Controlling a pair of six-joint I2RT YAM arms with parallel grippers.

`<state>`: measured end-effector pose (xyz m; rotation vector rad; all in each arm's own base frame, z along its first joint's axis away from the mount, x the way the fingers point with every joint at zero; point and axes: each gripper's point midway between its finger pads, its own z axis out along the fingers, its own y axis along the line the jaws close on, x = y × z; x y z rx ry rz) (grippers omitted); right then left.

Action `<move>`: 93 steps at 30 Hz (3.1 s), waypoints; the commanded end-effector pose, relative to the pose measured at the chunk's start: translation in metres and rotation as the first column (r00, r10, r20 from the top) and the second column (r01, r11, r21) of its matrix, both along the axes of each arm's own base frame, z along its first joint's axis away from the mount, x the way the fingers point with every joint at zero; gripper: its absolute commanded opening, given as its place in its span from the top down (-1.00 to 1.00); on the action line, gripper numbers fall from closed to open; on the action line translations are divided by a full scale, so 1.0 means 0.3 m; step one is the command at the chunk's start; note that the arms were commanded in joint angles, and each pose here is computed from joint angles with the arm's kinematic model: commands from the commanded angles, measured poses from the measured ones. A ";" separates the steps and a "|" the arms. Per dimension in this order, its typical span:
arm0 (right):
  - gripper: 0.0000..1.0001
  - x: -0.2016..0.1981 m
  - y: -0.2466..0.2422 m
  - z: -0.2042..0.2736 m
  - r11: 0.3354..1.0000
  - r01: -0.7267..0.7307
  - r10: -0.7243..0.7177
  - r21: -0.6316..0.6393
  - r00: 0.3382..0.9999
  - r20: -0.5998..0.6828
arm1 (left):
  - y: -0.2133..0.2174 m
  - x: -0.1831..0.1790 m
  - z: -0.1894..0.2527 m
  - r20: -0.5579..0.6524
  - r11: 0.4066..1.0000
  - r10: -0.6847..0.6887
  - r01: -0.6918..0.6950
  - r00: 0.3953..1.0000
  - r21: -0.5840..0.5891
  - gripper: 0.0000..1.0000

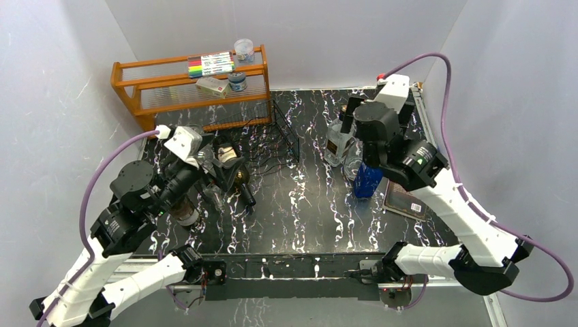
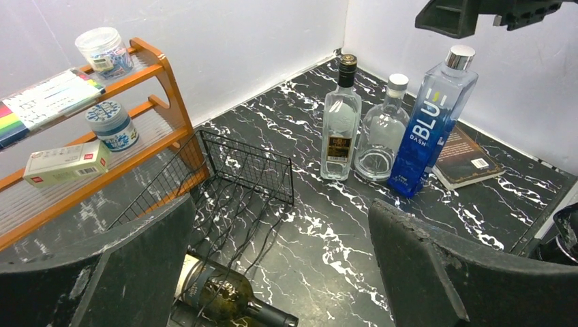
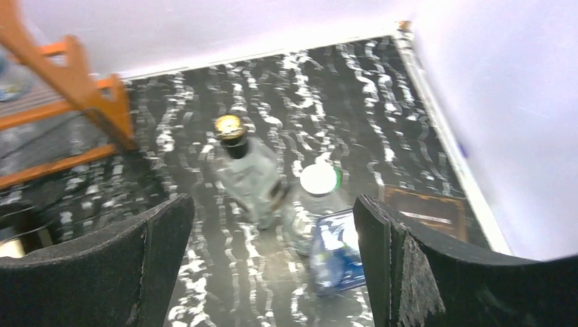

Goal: Put the wine bottle on the wine rack

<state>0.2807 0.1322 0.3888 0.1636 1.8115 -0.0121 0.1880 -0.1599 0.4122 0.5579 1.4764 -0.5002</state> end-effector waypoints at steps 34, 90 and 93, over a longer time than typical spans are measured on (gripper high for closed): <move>0.06 -0.031 -0.179 -0.398 0.991 -0.122 0.096 -0.049 0.927 -0.362 | -0.103 0.098 -0.274 -0.165 0.999 0.030 -0.027 0.986 0.023 -0.96; 0.45 -0.270 0.388 -0.186 0.348 -0.654 0.852 0.671 0.520 0.065 | -0.483 -0.027 -0.710 -0.352 0.855 -0.511 0.506 0.784 -0.115 -0.96; 0.45 -0.269 0.392 -0.188 0.341 -0.639 0.850 0.690 0.523 0.063 | -0.500 -0.082 -0.706 -0.335 0.788 -0.602 0.606 0.725 -0.105 -0.97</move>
